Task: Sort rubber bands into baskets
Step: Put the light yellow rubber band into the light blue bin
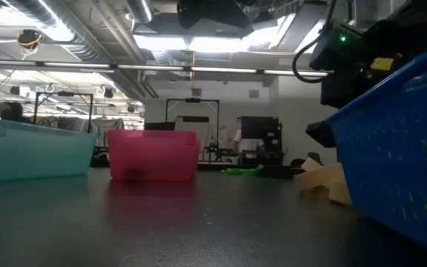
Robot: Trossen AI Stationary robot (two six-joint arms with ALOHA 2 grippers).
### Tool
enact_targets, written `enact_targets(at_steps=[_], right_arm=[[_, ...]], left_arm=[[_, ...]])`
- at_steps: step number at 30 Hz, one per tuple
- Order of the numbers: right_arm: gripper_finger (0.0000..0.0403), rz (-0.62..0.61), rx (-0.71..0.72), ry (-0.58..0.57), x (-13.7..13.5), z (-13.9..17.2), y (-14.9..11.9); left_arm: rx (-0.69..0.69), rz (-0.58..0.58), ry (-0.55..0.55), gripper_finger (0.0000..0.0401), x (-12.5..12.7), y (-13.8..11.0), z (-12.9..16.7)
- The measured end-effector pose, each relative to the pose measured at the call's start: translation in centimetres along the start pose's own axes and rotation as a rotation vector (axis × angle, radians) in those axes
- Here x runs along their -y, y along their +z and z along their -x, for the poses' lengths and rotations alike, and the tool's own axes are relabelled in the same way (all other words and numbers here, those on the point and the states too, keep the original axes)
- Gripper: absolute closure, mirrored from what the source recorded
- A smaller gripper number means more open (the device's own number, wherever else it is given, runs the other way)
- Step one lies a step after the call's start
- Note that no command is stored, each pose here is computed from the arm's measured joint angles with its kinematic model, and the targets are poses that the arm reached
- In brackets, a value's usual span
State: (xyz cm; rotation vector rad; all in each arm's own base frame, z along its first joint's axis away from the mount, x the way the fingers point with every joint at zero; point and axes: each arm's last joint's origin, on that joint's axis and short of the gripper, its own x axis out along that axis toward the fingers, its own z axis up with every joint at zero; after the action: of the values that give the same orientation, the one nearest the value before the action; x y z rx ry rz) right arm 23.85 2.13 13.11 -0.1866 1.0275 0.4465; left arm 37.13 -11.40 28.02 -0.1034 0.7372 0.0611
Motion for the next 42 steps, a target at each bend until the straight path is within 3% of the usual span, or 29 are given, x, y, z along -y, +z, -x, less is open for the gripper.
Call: enact_targets(at_steps=[8, 18, 26, 34, 42], right_arm=[[0.0396, -0.031, 0.000, -0.003, 0.1, 0.2, 0.3], [0.0398, -0.070, 0.016, -0.009, 0.9, 2.7, 4.7], [0.0399, -0.035, 0.162, -0.122, 1.9, 6.2, 9.9], [0.0400, -0.002, 0.306, -0.167, 2.3, 9.6, 13.7], [0.0401, 0.013, 0.370, -0.189, 2.3, 11.3, 15.2]], left_arm=[[0.000, 0.000, 0.000, 0.0237, 0.0, 0.0, 0.0], [0.000, 0.000, 0.000, 0.0237, 0.0, 0.0, 0.0], [0.008, 0.003, 0.023, 0.0237, -0.1, 0.1, 0.0], [0.071, 0.146, 0.171, 0.0237, -0.9, 0.3, -0.1], [0.100, 0.230, 0.241, 0.0237, -2.2, 0.7, -0.3]])
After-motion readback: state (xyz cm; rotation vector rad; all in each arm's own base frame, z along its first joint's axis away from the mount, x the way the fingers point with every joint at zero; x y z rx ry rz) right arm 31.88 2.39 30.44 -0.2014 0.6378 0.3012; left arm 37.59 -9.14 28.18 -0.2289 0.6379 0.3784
